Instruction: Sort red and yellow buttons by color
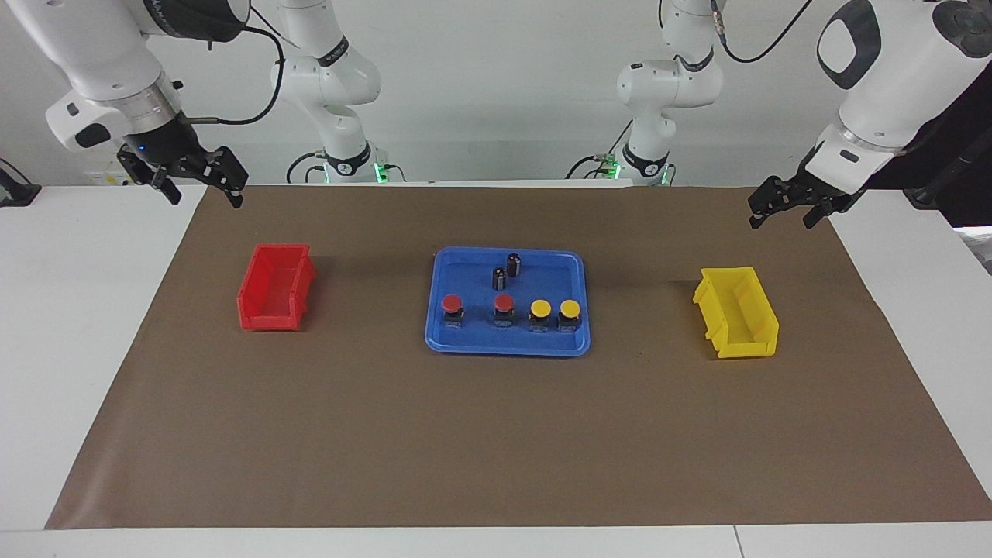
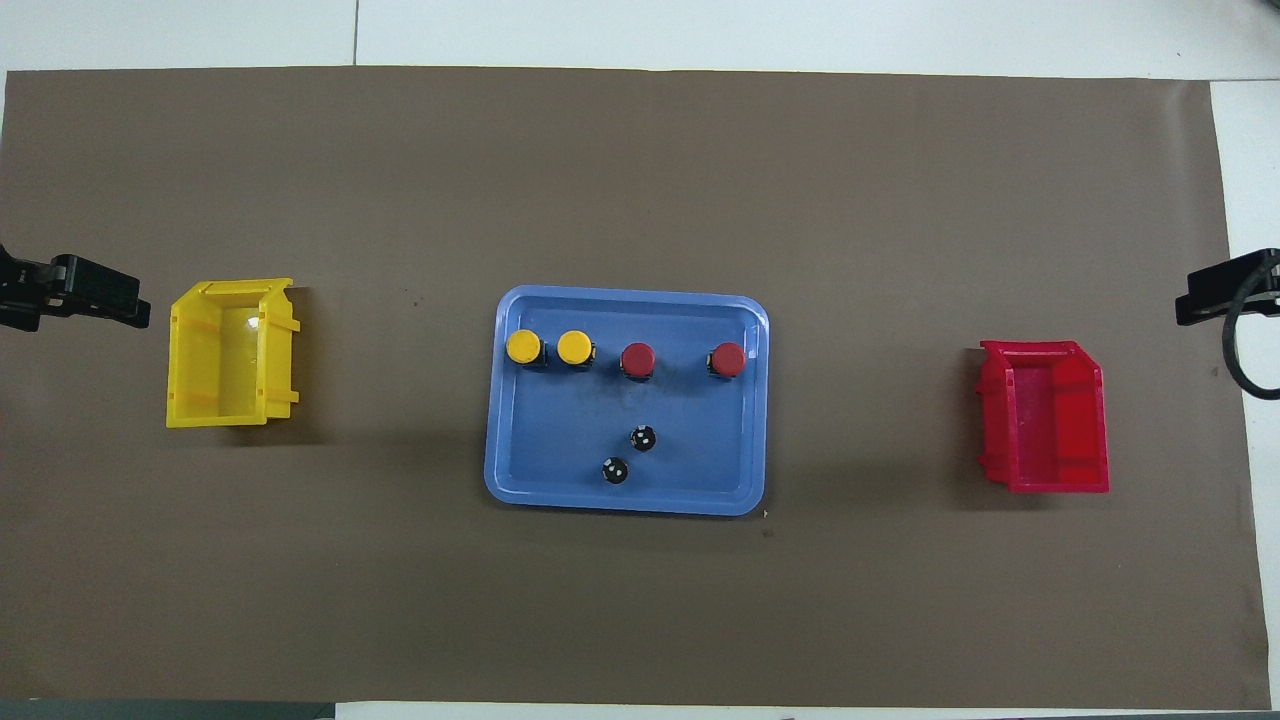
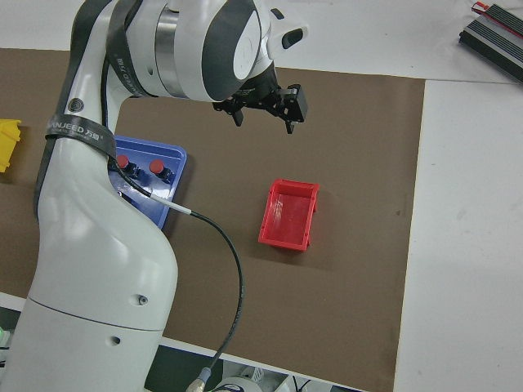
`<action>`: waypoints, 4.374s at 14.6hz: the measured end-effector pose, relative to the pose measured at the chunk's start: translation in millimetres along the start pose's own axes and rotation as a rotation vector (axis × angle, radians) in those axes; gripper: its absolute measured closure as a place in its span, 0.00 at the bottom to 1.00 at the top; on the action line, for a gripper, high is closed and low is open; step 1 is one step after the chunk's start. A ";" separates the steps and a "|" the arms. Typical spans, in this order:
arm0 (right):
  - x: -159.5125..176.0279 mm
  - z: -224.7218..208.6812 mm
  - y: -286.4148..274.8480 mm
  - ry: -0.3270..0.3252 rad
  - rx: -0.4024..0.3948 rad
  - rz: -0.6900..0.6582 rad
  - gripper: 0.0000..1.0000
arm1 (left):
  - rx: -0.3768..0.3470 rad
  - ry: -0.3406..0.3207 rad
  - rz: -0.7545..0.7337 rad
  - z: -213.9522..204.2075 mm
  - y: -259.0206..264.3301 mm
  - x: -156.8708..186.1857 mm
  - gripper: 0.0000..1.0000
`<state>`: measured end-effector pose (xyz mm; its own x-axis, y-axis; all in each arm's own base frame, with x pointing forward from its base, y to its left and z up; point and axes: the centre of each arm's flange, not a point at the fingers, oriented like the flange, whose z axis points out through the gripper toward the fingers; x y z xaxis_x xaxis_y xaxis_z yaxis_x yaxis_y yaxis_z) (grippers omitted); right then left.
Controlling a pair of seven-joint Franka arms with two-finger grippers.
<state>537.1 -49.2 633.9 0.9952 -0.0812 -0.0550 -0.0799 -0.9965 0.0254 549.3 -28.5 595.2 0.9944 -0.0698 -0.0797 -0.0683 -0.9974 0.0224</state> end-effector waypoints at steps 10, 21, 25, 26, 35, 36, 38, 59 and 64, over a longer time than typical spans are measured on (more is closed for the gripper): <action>0.0 0.2 -1.0 0.000 0.000 -0.002 0.00 | 0.000 0.000 0.000 0.0 0.0 0.0 0.00; -1.2 -17.7 -172.2 0.048 0.059 -0.009 0.00 | 0.000 -0.011 0.000 1.0 0.0 -1.2 0.00; 7.2 33.1 -301.0 0.051 0.059 0.026 0.00 | 0.000 -0.011 0.000 0.9 0.0 -1.1 0.00; 12.1 50.8 -328.1 0.069 0.068 0.032 0.00 | 0.000 -0.010 0.000 0.9 0.1 -1.0 0.00; 3.6 208.8 -368.2 0.112 0.089 0.064 0.00 | -0.001 -0.028 0.000 17.3 0.2 -3.4 0.00; -2.2 217.8 -363.0 0.111 0.089 0.066 0.00 | -0.001 -0.026 0.000 20.8 0.1 -5.1 0.00; -8.3 235.8 -358.9 0.110 0.088 0.066 0.00 | -0.002 -0.028 -0.003 24.8 0.0 -8.9 0.00; -10.6 287.5 -338.6 0.121 0.061 0.026 0.63 | -0.003 0.008 -0.006 37.0 0.8 -14.7 0.00; 24.7 186.9 -288.3 0.106 0.062 0.002 0.64 | -0.007 0.061 -0.012 45.4 21.6 -9.5 0.00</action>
<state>574.1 232.2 438.6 0.9952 -0.0836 0.0508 -0.0817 -0.9960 -0.0371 534.8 -50.2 551.2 0.9982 -0.0563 -0.0189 -0.0558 -0.9980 0.0293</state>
